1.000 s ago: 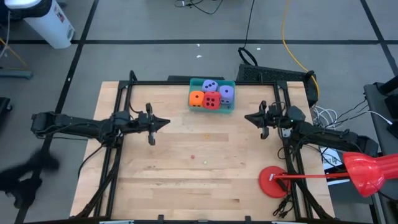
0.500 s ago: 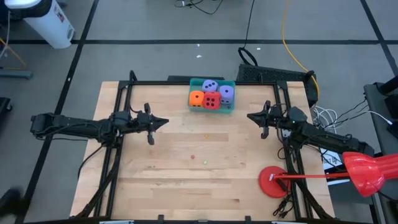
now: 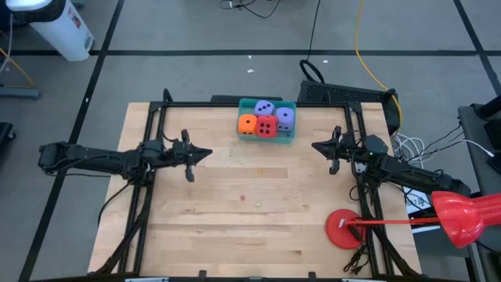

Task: Pick & Place Dice
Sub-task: Put the small red dice into the blue transparent bin

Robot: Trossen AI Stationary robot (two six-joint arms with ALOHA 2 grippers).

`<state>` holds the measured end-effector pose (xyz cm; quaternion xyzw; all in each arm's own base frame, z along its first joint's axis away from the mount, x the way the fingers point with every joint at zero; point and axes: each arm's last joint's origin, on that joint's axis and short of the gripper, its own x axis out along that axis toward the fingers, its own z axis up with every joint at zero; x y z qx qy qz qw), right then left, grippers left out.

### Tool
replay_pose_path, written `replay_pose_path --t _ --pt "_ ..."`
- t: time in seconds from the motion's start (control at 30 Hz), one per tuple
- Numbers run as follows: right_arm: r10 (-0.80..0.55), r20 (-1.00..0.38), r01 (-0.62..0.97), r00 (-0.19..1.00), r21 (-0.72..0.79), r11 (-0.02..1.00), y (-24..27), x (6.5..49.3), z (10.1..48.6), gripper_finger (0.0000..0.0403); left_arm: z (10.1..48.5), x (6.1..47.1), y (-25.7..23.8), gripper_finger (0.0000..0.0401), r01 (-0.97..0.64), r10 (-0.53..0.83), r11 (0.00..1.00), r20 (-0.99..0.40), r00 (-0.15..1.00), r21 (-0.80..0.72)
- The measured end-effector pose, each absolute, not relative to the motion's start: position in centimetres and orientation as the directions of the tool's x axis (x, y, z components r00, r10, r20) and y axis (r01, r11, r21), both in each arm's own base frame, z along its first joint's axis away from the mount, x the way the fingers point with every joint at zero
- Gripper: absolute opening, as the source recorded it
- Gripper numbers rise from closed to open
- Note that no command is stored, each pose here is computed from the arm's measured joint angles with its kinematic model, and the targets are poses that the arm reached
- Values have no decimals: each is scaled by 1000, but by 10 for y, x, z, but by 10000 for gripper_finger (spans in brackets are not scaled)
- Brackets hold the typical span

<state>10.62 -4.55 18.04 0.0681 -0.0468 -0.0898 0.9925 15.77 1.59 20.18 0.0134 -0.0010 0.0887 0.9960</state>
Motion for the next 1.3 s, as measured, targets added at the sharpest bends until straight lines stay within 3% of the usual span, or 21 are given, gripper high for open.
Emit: replay_pose_path --t 0.3,0.47,0.63,1.03,1.2,1.3 --pt "-185 81 172 979 140 975 -46 106 180 0 229 165 1 9 -135 135 988 14 991 73" --pt "-185 82 172 979 139 975 -46 106 181 0 255 188 -17 6 -152 160 986 -126 979 71" --pt "-184 82 172 979 139 975 -46 106 180 0 256 220 -40 37 -139 148 989 -249 957 54" --pt "-183 80 171 980 139 975 -45 106 180 0 183 283 -83 182 53 -20 998 -558 829 44" --pt "-183 80 171 980 139 975 -45 106 180 0 151 292 -80 219 151 -73 986 -653 754 65" --pt "-183 80 171 980 139 975 -45 106 180 0 142 301 -74 226 173 -113 984 -639 761 32"
